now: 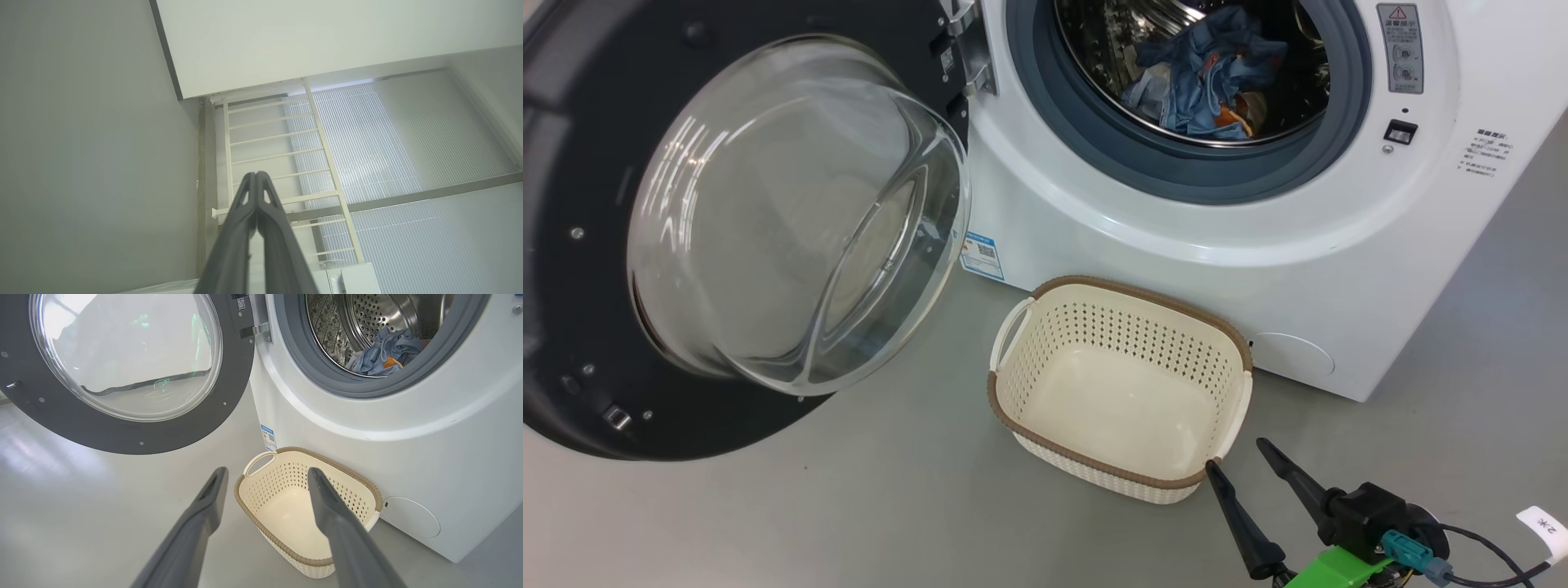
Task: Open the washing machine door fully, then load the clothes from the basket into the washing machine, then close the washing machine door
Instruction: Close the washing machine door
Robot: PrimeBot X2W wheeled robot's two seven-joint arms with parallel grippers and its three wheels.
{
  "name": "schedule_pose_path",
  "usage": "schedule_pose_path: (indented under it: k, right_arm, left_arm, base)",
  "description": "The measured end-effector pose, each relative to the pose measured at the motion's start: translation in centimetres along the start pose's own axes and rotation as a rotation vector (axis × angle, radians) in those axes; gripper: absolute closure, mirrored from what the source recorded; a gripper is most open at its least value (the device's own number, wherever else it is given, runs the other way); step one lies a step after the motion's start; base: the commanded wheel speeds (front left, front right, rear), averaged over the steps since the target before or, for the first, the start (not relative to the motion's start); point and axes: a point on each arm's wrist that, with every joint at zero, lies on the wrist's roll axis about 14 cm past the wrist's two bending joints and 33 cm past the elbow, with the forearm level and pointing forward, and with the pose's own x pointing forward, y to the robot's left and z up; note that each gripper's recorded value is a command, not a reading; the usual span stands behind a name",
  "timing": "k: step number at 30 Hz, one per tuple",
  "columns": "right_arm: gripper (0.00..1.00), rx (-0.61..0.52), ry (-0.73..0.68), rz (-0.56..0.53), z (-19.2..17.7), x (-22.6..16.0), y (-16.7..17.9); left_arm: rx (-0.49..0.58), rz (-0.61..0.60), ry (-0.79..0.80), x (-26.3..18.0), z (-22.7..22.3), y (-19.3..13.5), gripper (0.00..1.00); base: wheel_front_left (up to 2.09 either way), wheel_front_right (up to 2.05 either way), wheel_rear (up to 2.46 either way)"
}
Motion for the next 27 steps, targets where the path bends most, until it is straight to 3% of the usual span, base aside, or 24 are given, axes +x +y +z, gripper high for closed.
schedule_pose_path:
  k: [27]
  right_arm:
    - [0.0,-0.038,0.039,-0.046,-1.2,-1.9,-2.7]
  left_arm:
    - [-0.032,0.004,0.398,0.5,-10.6,0.4,1.0]
  base:
    - [0.0,0.0,0.0]
